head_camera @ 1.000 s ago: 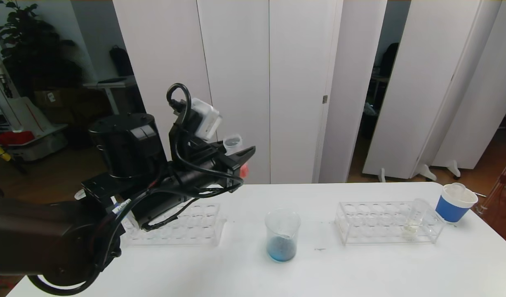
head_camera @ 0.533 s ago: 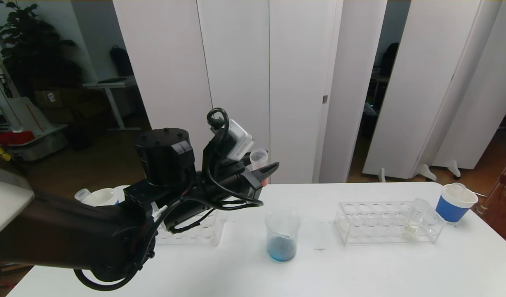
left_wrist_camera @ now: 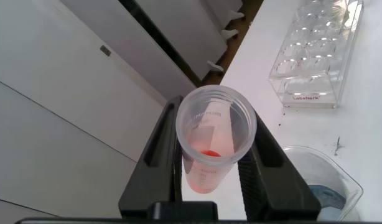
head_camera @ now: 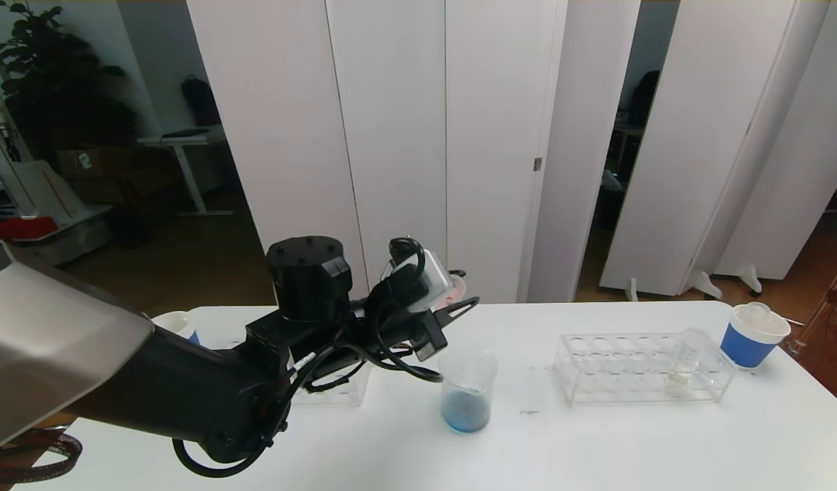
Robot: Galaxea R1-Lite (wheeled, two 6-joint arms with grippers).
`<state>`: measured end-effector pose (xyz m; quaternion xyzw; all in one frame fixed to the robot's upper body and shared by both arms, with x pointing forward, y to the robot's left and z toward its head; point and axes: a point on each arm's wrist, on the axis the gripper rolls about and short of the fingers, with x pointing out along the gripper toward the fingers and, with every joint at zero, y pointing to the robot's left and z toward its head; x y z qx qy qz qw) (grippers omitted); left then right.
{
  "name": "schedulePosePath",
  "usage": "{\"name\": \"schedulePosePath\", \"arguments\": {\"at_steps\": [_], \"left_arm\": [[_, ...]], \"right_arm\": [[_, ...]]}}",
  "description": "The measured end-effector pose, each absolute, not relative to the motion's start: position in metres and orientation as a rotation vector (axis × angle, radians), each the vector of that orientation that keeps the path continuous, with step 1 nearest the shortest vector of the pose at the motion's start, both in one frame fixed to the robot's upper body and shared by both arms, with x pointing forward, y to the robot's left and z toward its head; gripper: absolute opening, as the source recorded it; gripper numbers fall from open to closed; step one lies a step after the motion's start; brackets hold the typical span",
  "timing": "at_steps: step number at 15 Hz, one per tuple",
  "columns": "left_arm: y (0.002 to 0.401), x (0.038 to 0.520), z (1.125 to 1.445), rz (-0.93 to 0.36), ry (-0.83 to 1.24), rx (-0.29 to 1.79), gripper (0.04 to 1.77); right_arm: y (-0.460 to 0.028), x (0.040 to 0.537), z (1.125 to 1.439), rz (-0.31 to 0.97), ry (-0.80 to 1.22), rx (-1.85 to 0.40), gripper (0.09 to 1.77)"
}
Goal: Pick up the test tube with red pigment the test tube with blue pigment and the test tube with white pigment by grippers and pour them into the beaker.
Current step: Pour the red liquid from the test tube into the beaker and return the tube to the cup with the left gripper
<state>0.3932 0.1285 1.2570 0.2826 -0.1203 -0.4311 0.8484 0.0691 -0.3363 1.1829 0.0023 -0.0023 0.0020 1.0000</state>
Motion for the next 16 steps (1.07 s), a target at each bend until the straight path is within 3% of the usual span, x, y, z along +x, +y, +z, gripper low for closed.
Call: {"name": "schedulePosePath", "arguments": {"at_steps": [16], "left_arm": [[0.131,0.411,1.225,-0.810,-0.511,1.005,0.59]], "right_arm": [[-0.336,0.069,1.183,0.004,-0.005,0.005,1.75]]}}
